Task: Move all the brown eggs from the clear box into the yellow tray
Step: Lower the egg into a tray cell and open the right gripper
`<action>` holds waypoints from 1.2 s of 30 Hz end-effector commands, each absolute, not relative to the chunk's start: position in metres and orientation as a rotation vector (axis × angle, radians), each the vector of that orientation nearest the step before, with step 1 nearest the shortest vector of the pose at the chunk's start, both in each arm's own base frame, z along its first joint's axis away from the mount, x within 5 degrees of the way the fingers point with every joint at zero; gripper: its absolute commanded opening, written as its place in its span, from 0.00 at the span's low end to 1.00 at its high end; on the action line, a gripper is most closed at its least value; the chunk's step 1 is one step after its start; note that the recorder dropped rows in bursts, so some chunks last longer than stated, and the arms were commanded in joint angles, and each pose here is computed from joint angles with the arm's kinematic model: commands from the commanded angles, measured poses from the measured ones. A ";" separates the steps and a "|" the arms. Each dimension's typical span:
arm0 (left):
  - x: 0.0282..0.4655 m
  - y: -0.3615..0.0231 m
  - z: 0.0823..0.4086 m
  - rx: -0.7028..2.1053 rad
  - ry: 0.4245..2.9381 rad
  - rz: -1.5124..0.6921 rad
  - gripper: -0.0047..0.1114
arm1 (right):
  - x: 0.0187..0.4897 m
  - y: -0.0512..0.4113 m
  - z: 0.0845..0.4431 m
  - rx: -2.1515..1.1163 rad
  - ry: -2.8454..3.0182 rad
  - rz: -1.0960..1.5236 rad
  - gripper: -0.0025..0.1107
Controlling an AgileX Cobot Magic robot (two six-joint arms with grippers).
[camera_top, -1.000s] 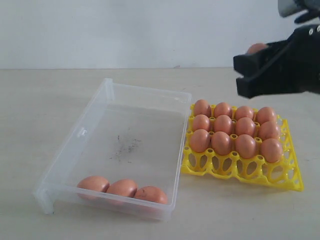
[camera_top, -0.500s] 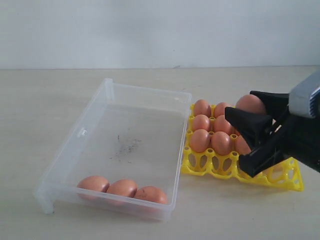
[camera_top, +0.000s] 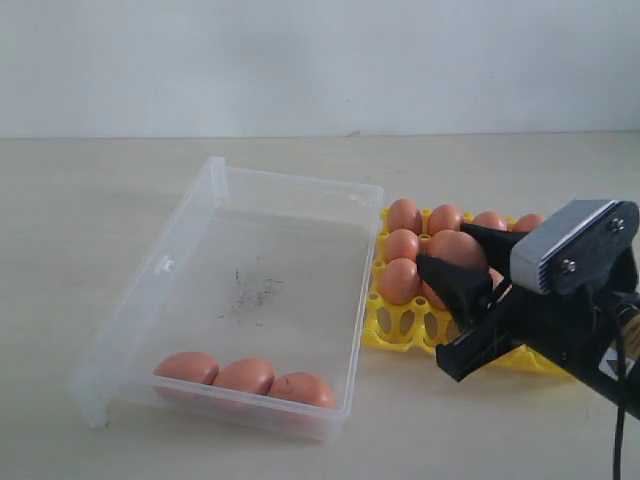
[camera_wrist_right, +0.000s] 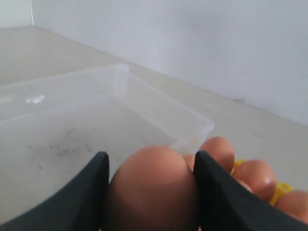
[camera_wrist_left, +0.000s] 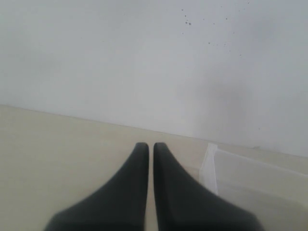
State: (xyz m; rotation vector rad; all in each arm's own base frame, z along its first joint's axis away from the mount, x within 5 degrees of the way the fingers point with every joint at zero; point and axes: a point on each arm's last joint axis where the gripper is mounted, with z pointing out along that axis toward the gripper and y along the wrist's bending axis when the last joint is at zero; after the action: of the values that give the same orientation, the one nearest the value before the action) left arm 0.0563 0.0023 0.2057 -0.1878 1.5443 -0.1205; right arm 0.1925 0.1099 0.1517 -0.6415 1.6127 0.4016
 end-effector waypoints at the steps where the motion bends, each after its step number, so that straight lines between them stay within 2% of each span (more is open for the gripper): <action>1: 0.056 0.002 0.207 -0.186 1.542 -0.125 0.07 | 0.204 0.110 0.130 -0.630 1.682 0.359 0.02; 20: 0.056 0.002 0.207 -0.186 1.542 -0.125 0.07 | 0.226 0.140 0.113 -0.804 1.639 0.514 0.02; 36: 0.056 0.002 0.207 -0.186 1.542 -0.125 0.07 | 0.243 0.146 0.114 -0.792 1.677 0.512 0.02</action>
State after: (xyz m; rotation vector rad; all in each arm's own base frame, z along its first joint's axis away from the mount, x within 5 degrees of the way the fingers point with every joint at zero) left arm 0.0563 0.0023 0.2057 -0.1878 1.5443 -0.1205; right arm 0.2387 0.1461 0.1148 -0.8034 1.6490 0.5132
